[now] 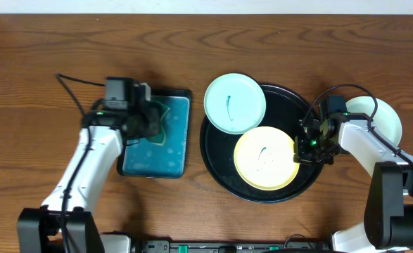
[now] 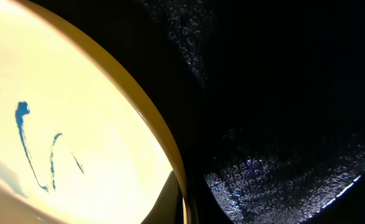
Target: Clean dirty plates on tray and stack at the side
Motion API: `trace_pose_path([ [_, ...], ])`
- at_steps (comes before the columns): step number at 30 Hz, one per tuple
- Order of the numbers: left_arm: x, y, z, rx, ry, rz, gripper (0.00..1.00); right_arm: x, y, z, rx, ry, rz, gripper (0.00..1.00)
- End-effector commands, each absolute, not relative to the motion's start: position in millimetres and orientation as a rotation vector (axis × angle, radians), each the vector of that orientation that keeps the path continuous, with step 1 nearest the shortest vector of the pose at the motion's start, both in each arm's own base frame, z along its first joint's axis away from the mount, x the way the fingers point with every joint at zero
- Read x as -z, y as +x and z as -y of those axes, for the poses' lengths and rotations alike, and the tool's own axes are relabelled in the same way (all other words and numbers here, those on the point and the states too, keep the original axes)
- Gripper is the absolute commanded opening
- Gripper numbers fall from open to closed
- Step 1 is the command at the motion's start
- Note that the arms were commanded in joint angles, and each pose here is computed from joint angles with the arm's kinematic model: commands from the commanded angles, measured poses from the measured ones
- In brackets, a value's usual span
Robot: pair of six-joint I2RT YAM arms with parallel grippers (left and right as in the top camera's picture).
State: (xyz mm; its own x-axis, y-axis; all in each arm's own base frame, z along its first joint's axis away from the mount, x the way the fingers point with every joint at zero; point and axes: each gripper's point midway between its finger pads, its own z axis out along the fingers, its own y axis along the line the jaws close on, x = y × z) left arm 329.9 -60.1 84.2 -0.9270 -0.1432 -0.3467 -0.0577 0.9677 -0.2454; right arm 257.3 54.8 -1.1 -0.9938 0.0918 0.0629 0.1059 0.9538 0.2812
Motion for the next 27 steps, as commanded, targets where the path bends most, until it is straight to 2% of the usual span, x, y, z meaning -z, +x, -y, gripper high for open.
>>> trace_pose_path([
  [1,-79,333,43,0.053,-0.191,-2.738,0.08,15,243,-51,0.357,-0.144,3.012,0.01],
  [27,-80,332,54,0.036,-0.136,-2.738,0.07,15,243,-51,0.357,-0.144,3.011,0.01],
])
